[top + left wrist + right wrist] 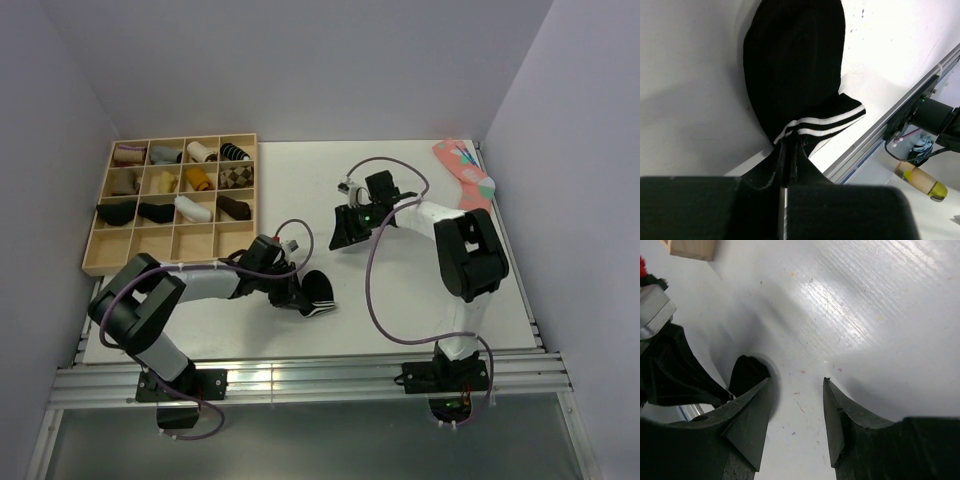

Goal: Roll the socks
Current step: Roll the sock at the center of the board.

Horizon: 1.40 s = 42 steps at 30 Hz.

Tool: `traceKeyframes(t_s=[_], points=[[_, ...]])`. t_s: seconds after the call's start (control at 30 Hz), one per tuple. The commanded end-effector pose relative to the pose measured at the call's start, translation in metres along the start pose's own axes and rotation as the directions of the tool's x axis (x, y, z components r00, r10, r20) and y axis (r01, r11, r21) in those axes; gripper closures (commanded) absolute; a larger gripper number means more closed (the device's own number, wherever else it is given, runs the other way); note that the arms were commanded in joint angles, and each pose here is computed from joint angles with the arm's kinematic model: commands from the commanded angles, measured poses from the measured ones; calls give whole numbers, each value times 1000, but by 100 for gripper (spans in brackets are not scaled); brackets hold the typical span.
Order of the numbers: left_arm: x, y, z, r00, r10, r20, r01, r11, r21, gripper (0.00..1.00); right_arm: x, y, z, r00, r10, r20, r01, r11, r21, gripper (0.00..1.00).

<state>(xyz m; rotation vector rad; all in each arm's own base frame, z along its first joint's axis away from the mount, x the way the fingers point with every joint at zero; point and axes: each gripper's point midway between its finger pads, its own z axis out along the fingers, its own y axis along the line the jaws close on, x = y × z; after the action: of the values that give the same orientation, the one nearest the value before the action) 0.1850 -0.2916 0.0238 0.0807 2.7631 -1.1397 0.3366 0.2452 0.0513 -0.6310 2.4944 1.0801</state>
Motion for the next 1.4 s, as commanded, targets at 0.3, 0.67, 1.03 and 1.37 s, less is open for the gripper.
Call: traceKeyframes(t_s=[0.3,0.67,1.03,1.37], points=[[2,17,5,993,15,-117,-28,993,-111,100,63,42,-45,907,-411,-93,394,906,-154,52],[3,17,10,991,-8,-131,-5,995,-101,100,89,92,-40,770,-638,-16,625,759,-183,50],[4,16,9,990,-5,-142,-10,995,-100,100,113,87,-18,550,-820,-157,824,564,-62,50],[8,18,9,989,-10,-151,-5,995,-97,100,113,81,-2,444,-870,-215,891,454,2,52]])
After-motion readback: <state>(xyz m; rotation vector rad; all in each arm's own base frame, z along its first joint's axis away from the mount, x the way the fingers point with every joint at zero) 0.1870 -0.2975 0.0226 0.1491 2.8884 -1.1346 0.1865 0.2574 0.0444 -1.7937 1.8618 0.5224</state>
